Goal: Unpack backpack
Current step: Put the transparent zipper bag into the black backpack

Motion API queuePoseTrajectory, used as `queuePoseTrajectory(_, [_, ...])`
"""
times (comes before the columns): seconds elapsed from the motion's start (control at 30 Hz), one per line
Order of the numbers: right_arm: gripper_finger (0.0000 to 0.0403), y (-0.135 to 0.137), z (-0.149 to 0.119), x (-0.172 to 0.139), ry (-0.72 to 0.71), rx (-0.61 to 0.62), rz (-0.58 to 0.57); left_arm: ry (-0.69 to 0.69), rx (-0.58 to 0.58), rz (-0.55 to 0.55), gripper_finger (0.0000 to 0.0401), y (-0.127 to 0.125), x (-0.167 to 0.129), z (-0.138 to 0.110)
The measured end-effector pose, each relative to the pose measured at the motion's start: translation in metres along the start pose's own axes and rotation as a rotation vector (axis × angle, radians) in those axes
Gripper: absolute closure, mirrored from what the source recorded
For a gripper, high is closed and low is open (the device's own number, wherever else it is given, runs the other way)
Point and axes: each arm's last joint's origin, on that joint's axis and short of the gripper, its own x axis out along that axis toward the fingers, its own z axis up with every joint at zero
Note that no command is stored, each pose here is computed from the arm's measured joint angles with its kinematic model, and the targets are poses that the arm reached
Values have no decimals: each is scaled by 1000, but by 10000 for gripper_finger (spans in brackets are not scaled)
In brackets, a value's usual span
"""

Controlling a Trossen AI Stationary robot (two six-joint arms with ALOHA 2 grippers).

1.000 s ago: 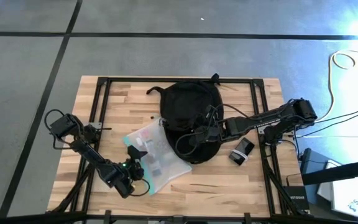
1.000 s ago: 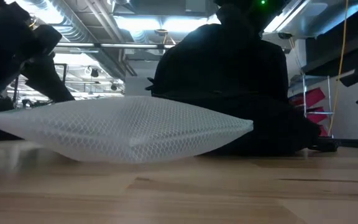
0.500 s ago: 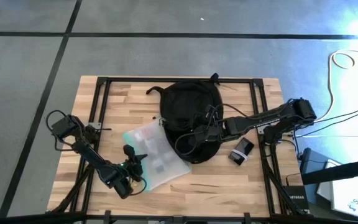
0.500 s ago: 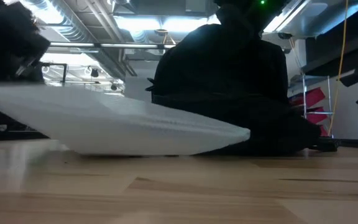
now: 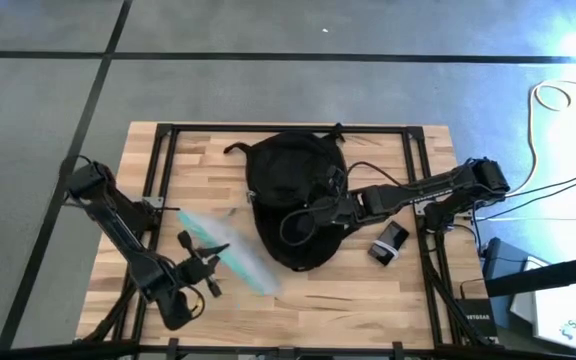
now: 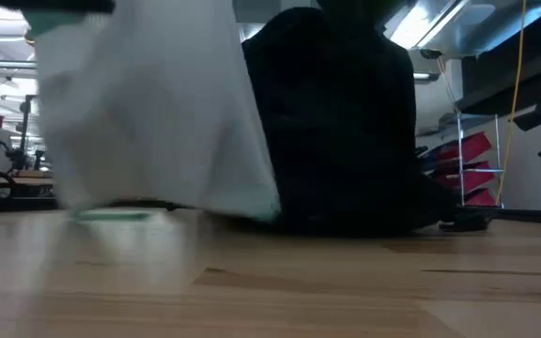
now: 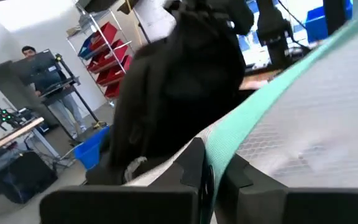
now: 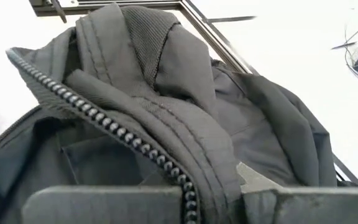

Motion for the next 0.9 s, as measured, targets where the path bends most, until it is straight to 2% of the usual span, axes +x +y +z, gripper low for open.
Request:
queuePoseTrajectory(0.17, [400, 2, -1, 2, 3, -1, 1, -1, -107, 9, 401, 7, 2, 30])
queuePoseTrajectory(0.43, [400, 8, 4, 7, -44, 16, 50, 2, -217, 37, 401, 8, 9, 77])
queuePoseTrajectory(0.6, [400, 10, 8, 7, -75, 23, 76, 12, -260, 83, 401, 8, 22, 87])
queuePoseTrajectory(0.73, [400, 10, 8, 7, -78, 26, 82, 20, -379, 127, 401, 11, 38, 90])
queuePoseTrajectory(0.9, [400, 12, 8, 9, -83, 33, 99, 25, -566, 133, 401, 13, 57, 99])
